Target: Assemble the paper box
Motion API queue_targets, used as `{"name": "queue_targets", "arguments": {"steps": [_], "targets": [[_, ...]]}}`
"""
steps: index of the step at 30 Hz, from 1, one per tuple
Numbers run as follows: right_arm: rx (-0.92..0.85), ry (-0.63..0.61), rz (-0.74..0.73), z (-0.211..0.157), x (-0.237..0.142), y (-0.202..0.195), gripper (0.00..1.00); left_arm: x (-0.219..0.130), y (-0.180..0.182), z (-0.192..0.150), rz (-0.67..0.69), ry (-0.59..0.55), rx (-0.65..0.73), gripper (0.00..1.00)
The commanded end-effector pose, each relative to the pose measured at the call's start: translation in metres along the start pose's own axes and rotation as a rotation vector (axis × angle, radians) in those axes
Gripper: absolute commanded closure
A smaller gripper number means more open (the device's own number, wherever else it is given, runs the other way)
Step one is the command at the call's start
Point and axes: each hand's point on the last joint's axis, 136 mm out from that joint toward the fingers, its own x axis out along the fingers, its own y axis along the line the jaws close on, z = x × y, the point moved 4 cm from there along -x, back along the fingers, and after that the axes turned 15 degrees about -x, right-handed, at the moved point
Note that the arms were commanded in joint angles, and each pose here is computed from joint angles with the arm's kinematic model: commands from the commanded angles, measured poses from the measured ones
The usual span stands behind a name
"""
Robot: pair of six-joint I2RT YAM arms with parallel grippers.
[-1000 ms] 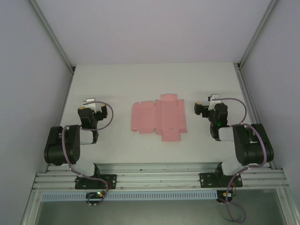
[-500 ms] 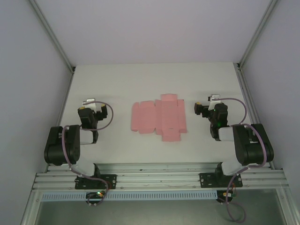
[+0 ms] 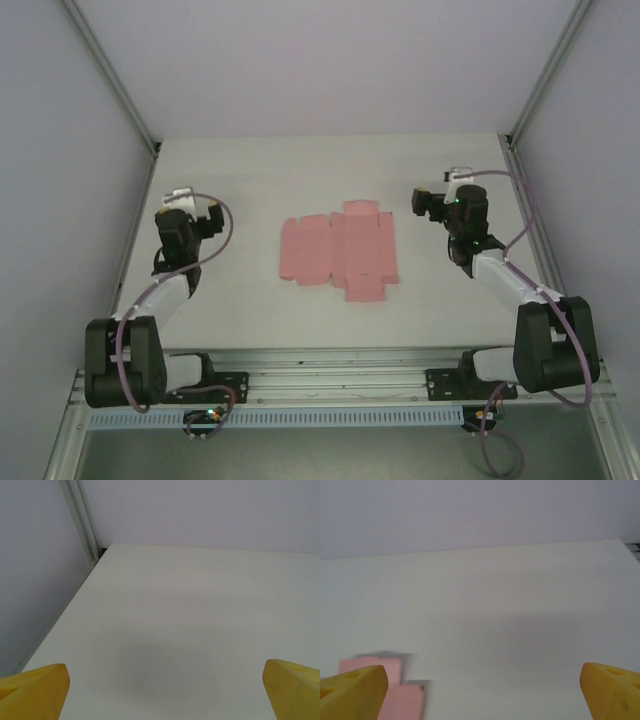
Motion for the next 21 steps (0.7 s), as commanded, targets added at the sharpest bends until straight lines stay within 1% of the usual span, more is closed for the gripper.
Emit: {"name": "queue_targets", "arguments": {"steps": [1, 3, 5, 8, 9, 12, 15, 17, 19, 21], "targets": [[-0.004, 0.189, 0.058, -0.021, -0.009, 0.038, 0.00, -0.005, -0.017, -0.029, -0.005, 0.241, -0.047, 0.00], [0.055, 0.226, 0.132, -0.014, -0.010, 0.061, 0.00, -0.005, -0.031, -0.036, -0.008, 0.340, -0.077, 0.00], [0.060, 0.268, 0.250, -0.011, -0.011, 0.091, 0.00, -0.004, -0.045, -0.046, -0.028, 0.445, -0.129, 0.00], [0.060, 0.373, 0.297, -0.026, -0.008, 0.122, 0.00, -0.006, -0.072, -0.067, -0.140, 0.588, -0.179, 0.00], [0.067, 0.408, 0.308, -0.032, -0.007, 0.127, 0.01, -0.007, -0.080, -0.073, -0.170, 0.615, -0.189, 0.00], [0.089, 0.496, 0.336, -0.049, -0.004, 0.140, 0.00, -0.012, -0.102, -0.089, -0.259, 0.699, -0.212, 0.00], [0.107, 0.540, 0.368, -0.062, 0.003, 0.149, 0.01, -0.015, -0.115, -0.096, -0.305, 0.756, -0.219, 0.00], [0.112, 0.560, 0.379, -0.070, 0.007, 0.153, 0.00, -0.015, -0.124, -0.101, -0.359, 0.810, -0.234, 0.00], [0.113, 0.585, 0.357, -0.080, 0.013, 0.152, 0.00, -0.015, -0.134, -0.109, -0.440, 0.876, -0.251, 0.00], [0.104, 0.621, 0.335, -0.093, 0.020, 0.151, 0.00, -0.012, -0.138, -0.117, -0.456, 0.935, -0.266, 0.00]]}}
